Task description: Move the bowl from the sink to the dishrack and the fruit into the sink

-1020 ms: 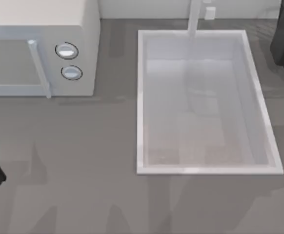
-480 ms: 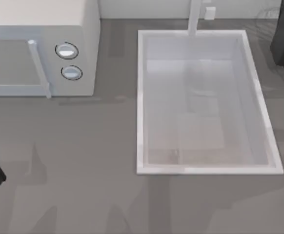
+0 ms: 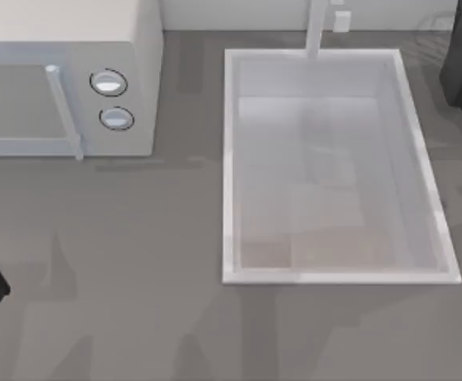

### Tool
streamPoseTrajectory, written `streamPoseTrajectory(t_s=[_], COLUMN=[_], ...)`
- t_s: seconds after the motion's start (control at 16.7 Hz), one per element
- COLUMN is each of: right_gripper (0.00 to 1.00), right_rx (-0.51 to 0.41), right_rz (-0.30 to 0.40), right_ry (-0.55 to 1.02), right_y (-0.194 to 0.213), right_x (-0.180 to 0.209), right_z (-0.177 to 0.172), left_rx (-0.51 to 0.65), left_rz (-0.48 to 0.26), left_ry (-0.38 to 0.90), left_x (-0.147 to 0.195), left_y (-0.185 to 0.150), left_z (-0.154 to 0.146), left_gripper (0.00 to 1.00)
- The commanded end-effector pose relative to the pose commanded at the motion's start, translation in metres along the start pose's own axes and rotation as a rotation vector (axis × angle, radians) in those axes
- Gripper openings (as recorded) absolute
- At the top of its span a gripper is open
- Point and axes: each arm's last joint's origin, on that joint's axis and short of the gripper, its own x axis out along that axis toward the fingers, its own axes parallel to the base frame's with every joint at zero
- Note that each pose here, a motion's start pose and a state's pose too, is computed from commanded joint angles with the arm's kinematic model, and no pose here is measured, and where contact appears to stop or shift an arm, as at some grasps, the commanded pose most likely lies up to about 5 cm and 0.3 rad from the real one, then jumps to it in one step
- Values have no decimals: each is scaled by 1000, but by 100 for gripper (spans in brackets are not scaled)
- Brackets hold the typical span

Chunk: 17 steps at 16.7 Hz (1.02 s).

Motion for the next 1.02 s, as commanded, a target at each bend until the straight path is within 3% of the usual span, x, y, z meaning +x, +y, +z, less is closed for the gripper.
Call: streamPoseTrajectory(t_s=[0.24, 0.54, 0.78, 1.02], right_gripper=[0, 0, 0, 0], right_rx=[-72, -102, -60, 20], right_rz=[-109, -202, -186, -100], right_ry=[-222, -621, -956, -1221], right_y=[40, 108, 165, 208], right_x=[13, 19, 10, -5], right_z=[20, 32, 20, -8], left_rx=[0, 0, 0, 0], left_rz=[0, 0, 0, 0], left_ry=[0, 0, 0, 0], left_x=[0, 0, 0, 0], left_y=[0, 0, 0, 0], left_z=[0, 0, 0, 0], left_gripper=[100, 100, 100, 100])
